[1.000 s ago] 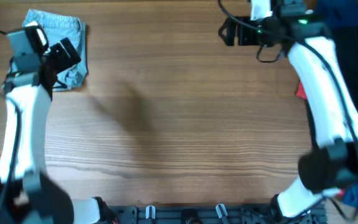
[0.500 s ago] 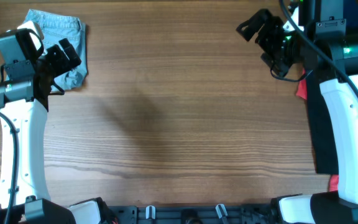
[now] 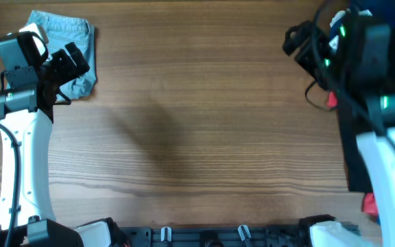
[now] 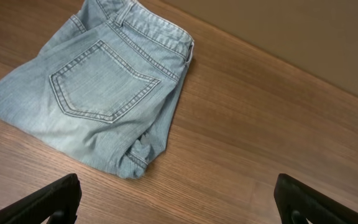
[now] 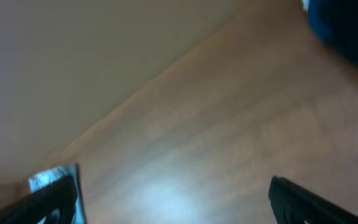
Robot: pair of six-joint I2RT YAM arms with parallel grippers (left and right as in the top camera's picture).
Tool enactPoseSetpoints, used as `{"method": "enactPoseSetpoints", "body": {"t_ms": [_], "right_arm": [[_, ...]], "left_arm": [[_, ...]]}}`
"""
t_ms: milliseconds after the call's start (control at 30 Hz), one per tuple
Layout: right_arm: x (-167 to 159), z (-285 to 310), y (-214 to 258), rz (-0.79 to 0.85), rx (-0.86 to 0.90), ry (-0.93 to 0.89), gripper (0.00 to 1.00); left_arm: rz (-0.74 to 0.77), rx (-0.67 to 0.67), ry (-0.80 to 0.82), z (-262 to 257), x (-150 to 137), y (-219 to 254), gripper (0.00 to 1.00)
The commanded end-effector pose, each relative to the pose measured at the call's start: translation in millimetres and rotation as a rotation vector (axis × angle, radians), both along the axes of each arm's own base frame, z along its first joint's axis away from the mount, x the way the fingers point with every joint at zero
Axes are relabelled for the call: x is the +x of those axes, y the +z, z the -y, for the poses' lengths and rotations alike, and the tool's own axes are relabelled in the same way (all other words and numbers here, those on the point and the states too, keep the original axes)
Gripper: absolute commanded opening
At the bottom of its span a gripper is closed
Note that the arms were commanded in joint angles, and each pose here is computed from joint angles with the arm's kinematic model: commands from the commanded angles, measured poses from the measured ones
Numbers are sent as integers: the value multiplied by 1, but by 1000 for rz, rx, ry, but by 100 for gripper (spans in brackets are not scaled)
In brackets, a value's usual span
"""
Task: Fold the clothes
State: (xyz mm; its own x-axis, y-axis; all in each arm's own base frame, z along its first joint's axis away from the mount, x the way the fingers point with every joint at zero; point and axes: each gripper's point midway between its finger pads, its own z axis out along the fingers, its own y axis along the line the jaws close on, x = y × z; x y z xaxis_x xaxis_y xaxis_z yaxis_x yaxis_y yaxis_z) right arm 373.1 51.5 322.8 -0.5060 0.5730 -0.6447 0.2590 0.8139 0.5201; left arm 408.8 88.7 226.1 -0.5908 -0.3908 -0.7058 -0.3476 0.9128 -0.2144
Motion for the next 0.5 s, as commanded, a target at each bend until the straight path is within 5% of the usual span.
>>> {"method": "enactPoseSetpoints", "body": {"t_ms": [0,267,467], "right_arm": [[-26,10,-34,94,-154,59,100],[-91,24,-159,227,148,-127,99],[-116,28,-191,285,160,-122,100]], "left_arm": [[11,1,-25,5,2,3,100],[11,1,-25,5,2,3,100],[11,1,-25,5,2,3,100]]}}
